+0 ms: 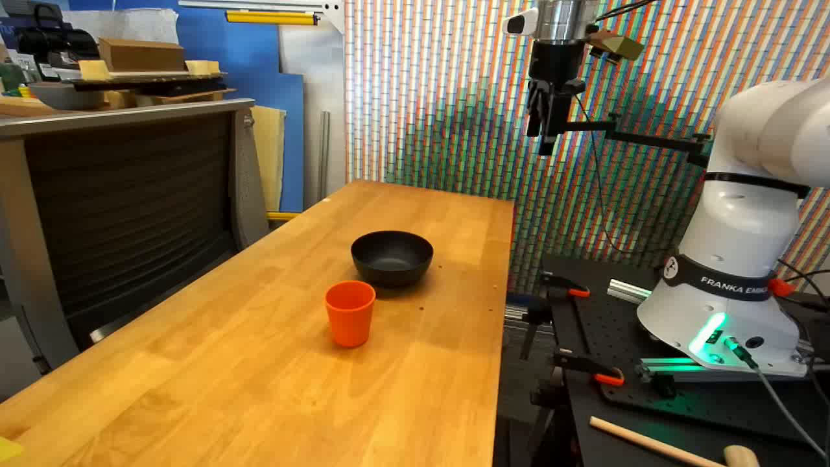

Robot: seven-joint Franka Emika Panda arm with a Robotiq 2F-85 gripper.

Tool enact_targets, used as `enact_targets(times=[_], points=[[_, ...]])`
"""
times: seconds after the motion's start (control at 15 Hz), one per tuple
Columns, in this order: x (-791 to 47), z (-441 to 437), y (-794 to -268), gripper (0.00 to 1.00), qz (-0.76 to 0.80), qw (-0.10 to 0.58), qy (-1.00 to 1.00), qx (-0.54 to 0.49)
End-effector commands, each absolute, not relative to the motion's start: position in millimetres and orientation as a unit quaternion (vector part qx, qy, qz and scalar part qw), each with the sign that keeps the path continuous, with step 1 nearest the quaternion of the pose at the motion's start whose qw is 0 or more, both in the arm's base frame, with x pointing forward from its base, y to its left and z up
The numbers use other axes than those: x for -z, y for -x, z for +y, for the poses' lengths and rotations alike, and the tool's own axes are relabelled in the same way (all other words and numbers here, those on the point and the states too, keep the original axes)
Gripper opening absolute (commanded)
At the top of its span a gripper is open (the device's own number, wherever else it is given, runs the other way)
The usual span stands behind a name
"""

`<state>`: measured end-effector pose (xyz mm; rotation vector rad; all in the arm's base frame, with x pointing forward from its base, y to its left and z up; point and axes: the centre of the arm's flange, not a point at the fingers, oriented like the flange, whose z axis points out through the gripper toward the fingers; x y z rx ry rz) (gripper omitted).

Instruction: Take the orange cup from the table and place it in the black bowl

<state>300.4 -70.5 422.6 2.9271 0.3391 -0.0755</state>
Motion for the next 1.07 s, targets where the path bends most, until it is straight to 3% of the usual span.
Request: enact_targets(times=[0.0,0.53,1.0], points=[[-423,-71,-300,1.00,0.114,0.097,-0.988,0.025],[-423,-71,-300,1.00,0.114,0.097,-0.988,0.025],[-376,21,-401,1.00,0.069,0.125,-0.983,-0.113]])
